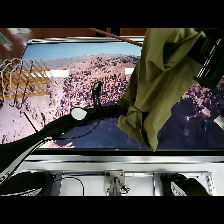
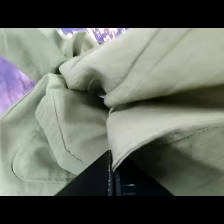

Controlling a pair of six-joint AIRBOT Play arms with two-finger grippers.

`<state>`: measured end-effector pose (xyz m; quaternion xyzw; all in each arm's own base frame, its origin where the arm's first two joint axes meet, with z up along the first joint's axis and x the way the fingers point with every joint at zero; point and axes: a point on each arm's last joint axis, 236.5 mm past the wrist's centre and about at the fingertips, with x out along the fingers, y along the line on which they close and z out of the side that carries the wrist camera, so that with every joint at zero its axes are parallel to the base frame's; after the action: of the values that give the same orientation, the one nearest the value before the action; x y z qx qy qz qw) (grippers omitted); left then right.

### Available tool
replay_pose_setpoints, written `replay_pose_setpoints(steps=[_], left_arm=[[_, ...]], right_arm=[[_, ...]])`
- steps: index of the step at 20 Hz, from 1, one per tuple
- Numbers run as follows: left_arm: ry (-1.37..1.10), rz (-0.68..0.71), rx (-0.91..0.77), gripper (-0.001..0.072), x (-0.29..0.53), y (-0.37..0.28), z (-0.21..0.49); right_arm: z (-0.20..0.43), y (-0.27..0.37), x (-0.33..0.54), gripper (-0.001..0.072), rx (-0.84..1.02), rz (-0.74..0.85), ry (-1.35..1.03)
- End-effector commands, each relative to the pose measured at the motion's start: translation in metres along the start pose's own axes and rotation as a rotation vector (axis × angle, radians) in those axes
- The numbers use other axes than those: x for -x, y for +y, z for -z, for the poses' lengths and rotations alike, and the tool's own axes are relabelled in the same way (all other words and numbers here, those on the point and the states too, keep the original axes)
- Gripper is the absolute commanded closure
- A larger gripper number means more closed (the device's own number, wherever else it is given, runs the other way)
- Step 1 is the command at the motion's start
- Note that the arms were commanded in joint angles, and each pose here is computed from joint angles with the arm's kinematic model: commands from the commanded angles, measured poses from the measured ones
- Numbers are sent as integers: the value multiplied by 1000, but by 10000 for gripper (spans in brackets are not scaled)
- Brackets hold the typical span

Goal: Fold the shirts.

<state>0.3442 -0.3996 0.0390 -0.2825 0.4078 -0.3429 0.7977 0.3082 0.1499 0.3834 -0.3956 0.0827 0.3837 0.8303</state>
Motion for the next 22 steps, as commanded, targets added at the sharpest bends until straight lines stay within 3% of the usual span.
replay_pose_setpoints(steps=[1,8,14,22], left_arm=[[-34,0,6,650,14,7,-24],[-296,-33,-55,650,148,35,-156],[-495,-22,-125,650,234,16,-246],[-561,36,-226,650,270,-34,-275]], right_arm=[[17,-3,1,641,7,12,71],[10,7,1,641,6,-28,42],[5,21,1,641,13,-91,22],[11,31,3,641,20,-131,47]])
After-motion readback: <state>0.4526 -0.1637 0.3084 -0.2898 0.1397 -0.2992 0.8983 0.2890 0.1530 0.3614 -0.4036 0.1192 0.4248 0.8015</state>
